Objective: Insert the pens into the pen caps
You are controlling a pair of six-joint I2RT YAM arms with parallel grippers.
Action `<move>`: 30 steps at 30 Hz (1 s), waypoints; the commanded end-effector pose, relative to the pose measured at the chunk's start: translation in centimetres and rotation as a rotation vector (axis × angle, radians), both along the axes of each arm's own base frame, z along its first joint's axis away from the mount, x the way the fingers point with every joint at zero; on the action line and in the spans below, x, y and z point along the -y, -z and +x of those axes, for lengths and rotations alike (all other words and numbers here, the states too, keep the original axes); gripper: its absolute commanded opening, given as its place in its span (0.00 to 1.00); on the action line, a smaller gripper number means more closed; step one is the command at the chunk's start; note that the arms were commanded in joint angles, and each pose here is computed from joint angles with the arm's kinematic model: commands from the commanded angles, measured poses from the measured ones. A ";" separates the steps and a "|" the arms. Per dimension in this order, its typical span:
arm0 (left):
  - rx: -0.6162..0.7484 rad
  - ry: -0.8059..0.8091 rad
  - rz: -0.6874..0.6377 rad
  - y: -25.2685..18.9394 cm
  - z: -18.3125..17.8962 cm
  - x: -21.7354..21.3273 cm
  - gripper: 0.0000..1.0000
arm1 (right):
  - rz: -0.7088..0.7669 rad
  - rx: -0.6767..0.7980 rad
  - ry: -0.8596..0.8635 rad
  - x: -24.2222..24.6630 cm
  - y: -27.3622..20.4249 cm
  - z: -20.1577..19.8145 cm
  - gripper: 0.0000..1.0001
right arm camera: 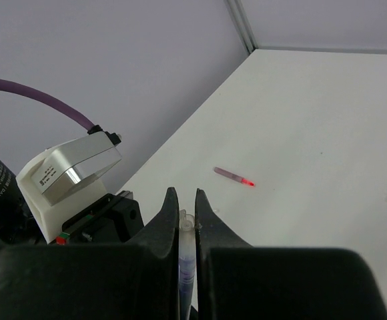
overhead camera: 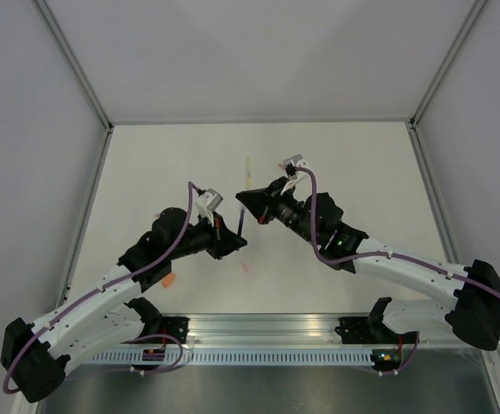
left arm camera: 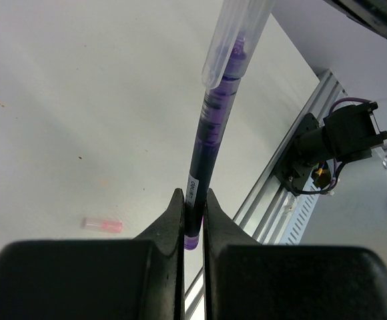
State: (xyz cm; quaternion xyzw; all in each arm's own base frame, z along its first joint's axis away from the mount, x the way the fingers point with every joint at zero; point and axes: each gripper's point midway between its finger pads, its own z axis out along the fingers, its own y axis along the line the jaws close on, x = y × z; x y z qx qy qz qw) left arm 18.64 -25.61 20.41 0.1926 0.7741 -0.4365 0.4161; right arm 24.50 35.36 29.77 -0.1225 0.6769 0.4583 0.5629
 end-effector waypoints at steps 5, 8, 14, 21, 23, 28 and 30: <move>0.407 -0.231 -0.327 -15.7 5.1 -1.7 0.02 | -0.357 -0.261 -0.277 -1.1 10.8 -7.1 0.00; 0.400 -0.135 -0.303 -14.8 3.7 -0.9 0.02 | -0.334 -0.186 -0.163 -0.5 7.2 -4.8 0.02; 0.375 -0.032 -0.272 -12.8 1.8 -0.3 0.02 | -0.259 -0.034 -0.103 -0.8 0.1 -3.0 0.18; 0.366 -0.012 -0.278 -11.7 1.3 -0.3 0.02 | -0.240 -0.001 -0.100 -1.2 -1.7 -2.6 0.35; 0.368 -0.007 -0.284 -11.7 1.1 -0.3 0.02 | -0.240 -0.007 -0.109 -1.3 -1.3 -2.7 0.38; 0.369 0.009 -0.288 -11.7 0.9 -0.1 0.02 | -0.247 -0.019 -0.119 -1.8 0.4 -2.7 0.39; 0.366 0.018 -0.292 -11.6 0.8 0.0 0.02 | -0.236 -0.014 -0.121 -2.0 0.8 -2.6 0.39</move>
